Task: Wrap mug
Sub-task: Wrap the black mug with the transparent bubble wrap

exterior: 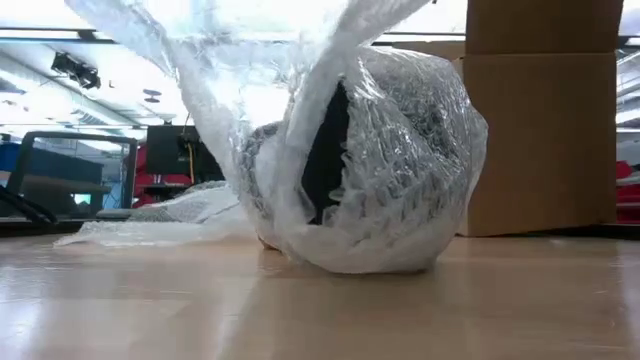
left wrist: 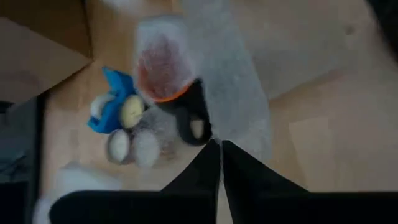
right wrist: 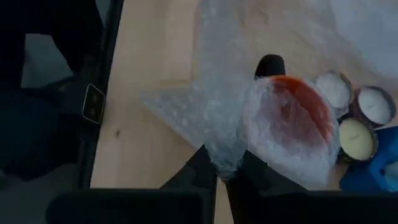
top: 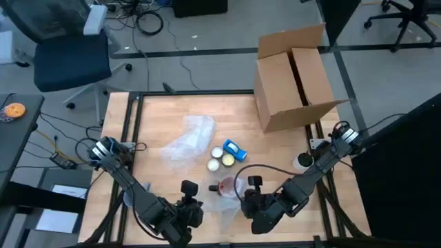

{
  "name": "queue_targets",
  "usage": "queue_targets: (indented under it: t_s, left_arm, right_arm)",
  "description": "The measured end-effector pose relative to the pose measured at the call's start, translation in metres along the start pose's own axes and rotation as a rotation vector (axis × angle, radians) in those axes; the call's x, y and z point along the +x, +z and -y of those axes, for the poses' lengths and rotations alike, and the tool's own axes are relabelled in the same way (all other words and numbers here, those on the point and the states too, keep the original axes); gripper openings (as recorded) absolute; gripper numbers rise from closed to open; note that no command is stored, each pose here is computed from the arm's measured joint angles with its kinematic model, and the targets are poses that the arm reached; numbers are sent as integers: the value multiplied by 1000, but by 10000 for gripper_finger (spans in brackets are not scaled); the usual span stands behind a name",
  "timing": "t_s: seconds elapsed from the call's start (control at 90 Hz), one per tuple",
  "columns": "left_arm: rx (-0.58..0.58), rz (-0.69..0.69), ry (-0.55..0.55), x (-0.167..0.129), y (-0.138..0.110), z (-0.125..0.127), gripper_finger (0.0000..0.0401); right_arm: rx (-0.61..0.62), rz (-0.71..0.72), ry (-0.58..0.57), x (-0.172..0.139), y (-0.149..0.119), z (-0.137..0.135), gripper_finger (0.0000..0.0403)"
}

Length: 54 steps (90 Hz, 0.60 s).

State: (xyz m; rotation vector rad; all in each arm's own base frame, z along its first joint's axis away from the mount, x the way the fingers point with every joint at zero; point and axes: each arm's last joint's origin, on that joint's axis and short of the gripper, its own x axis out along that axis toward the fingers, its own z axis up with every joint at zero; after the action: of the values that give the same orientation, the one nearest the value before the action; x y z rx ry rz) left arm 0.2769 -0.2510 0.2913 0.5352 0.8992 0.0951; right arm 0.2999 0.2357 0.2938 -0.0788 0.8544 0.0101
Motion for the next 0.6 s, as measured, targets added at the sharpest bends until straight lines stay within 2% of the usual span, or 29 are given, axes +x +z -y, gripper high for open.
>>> queue_targets:
  t_s: [0.144, 0.3, 0.411, 0.6]
  left_arm:
    - [20, -52, 14, -11, 0, -10, 25]
    - [17, -170, -8, -20, -9, -16, 53]
    - [18, -230, 16, -33, -19, -13, 65]
    - [-16, -234, 26, -50, -31, 1, 72]
  right_arm:
    - [24, 2, 1, 0, 0, 0, 0]
    - [32, 5, 3, 0, 1, 0, 0]
    - [38, 17, 9, 0, 2, -1, 0]
    - [42, 24, 14, 0, 3, -1, 0]
